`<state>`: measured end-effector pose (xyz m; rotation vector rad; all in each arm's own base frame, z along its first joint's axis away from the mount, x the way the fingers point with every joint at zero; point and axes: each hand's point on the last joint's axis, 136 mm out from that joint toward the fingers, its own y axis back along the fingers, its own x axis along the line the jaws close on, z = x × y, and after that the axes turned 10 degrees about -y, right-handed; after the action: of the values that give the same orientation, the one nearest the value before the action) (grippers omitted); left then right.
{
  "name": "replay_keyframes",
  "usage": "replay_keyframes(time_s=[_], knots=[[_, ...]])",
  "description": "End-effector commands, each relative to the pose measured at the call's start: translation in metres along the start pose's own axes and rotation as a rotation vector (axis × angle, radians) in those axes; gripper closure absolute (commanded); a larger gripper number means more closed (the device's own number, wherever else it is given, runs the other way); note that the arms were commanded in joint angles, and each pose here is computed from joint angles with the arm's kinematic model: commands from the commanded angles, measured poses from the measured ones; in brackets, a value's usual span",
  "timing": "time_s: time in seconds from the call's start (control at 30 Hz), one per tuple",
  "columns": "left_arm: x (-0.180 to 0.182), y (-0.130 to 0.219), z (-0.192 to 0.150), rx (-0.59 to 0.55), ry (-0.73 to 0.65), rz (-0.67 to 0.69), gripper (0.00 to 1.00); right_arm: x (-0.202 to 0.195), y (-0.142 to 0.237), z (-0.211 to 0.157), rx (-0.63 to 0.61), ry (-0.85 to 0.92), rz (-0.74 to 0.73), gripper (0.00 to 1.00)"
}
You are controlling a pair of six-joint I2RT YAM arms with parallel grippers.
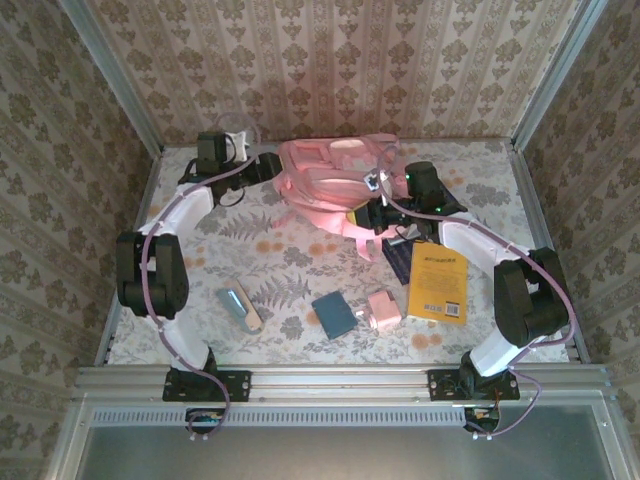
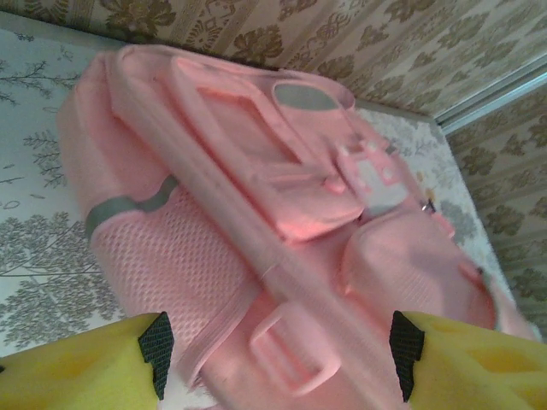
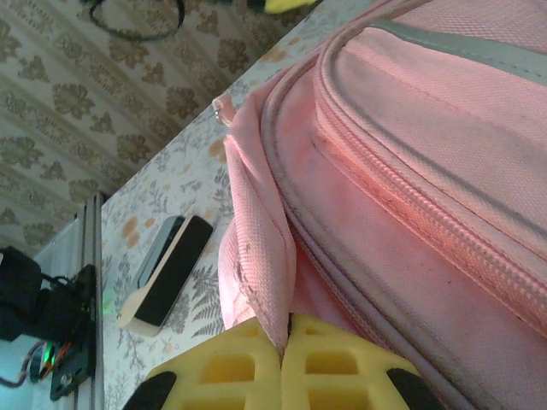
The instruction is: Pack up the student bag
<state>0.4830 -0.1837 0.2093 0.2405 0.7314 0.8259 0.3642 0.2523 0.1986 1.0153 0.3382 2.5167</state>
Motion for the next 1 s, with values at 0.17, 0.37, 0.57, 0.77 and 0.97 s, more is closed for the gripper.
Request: replay_keyframes(time_s=[0.17, 0.37, 0.57, 0.77, 0.97], knots=[[0.001, -0.033, -0.036, 0.177, 0.158, 0.012, 0.28, 0.028, -0.014, -0.019, 0.092, 0.124, 0.104, 1.00], [0.005, -0.052, -0.048, 0.231, 0.186, 0.022, 0.32, 0.026, -0.020, -0.029, 0.127, 0.137, 0.086, 1.00], [0.017, -0.060, -0.058, 0.246, 0.222, 0.080, 0.58, 0.024, -0.022, -0.032, 0.134, 0.148, 0.061, 1.00], [0.025, -0.042, -0.041, 0.159, 0.250, 0.116, 1.00, 0.016, -0.021, -0.031, 0.131, 0.157, 0.004, 1.00], [0.040, 0.001, -0.026, 0.020, 0.328, 0.174, 1.00, 0.002, -0.011, -0.018, 0.064, 0.231, -0.139, 1.00]])
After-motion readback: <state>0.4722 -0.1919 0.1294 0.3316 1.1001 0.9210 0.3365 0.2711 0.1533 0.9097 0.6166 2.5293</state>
